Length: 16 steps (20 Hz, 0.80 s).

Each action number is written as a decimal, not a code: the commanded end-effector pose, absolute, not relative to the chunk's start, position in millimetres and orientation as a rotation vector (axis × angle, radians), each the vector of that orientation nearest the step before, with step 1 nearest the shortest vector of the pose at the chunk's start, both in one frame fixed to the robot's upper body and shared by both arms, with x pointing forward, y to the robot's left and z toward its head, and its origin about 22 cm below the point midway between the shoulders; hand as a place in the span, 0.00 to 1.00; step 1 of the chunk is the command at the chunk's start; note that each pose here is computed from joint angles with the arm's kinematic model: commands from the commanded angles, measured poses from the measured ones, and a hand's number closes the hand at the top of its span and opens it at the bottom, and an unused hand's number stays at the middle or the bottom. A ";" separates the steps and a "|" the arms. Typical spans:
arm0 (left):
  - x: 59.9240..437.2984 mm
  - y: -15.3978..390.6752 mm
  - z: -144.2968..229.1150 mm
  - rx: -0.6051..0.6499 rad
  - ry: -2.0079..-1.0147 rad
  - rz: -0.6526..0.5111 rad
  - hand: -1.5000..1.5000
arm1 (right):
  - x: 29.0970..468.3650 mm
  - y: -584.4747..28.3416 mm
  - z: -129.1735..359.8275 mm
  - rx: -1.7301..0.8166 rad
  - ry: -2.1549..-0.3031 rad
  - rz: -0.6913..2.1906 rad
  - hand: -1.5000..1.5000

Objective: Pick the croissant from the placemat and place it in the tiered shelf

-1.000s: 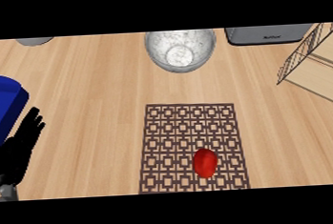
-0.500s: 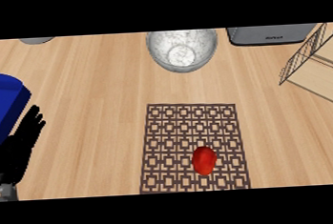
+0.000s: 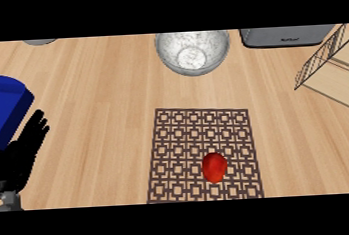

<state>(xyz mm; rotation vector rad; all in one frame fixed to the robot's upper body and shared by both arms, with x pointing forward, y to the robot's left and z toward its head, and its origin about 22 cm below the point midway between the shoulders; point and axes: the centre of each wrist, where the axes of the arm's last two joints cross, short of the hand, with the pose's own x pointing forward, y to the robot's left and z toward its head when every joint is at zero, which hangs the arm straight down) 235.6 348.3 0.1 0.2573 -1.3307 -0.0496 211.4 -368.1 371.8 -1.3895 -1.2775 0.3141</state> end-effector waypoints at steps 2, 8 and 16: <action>229.8 345.4 14.7 0.246 -1.350 -0.057 0.50 | 233.2 -377.3 369.9 -1.464 -1.201 0.292 1.00; 239.9 341.4 -14.6 0.253 -1.331 -0.050 0.50 | 269.1 -401.3 345.5 -1.489 -1.140 0.319 1.00; 225.7 363.1 -4.0 0.244 -1.331 -0.050 0.50 | 304.0 -449.8 305.9 -1.429 -1.151 0.209 1.00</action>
